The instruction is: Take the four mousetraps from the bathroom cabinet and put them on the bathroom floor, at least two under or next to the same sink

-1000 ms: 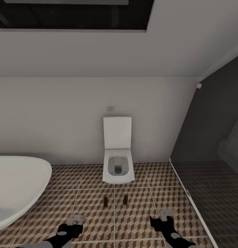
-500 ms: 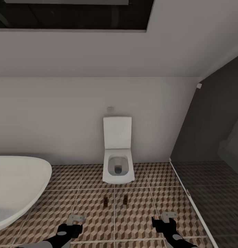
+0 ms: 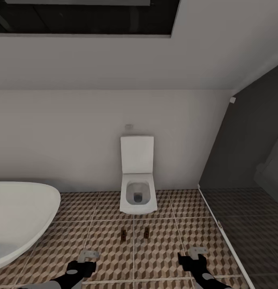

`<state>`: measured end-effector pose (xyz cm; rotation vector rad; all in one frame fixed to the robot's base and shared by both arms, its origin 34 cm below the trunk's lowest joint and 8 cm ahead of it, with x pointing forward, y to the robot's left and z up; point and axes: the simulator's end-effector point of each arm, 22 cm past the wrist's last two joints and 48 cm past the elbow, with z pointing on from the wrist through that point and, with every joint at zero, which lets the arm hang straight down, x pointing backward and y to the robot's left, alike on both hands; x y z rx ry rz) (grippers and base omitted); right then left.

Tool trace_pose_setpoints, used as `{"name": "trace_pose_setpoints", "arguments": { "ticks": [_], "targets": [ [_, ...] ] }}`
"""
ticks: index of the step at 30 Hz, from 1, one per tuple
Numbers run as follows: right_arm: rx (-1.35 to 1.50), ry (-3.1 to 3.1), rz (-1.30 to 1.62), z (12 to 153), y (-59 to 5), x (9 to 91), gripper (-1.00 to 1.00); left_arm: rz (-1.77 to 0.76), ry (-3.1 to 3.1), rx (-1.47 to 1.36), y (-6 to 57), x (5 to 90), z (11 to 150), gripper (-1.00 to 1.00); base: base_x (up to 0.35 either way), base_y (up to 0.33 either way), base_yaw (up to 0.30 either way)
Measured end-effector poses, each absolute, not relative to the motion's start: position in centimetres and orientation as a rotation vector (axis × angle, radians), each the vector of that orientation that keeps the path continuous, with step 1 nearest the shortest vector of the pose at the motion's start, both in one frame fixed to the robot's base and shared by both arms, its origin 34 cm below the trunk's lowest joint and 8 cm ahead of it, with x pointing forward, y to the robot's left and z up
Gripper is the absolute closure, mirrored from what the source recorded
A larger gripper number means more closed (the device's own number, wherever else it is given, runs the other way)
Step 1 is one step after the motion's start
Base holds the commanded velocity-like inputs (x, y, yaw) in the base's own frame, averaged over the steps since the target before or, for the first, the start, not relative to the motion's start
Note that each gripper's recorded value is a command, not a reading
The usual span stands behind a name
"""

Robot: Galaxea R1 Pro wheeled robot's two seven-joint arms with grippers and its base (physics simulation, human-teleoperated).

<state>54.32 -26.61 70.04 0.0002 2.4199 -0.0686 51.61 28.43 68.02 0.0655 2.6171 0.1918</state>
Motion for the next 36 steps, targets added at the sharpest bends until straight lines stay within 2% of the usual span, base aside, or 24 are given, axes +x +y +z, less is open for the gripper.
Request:
{"name": "trace_pose_setpoints", "arguments": {
  "ticks": [6,16,30,36],
  "targets": [
    [0.001,2.422,-0.107,70.0,-29.0,54.1,-1.00,0.219,2.617,0.058,30.0,51.5,68.1,-1.00,0.000,0.000,0.000],
    [-0.008,2.485,-0.199,68.2,-34.5,49.0,-1.00,0.341,2.642,0.043,37.4,48.9,67.8,-1.00,0.000,0.000,0.000],
    [-0.026,2.618,-0.207,64.9,-34.8,39.0,-1.00,0.396,2.764,0.066,40.1,39.3,65.1,-1.00,0.000,0.000,0.000],
    [-0.029,2.690,-0.177,63.5,-32.9,33.9,-1.00,0.359,2.838,0.086,39.6,34.3,63.8,-1.00,0.000,0.000,0.000]
  ]
}}
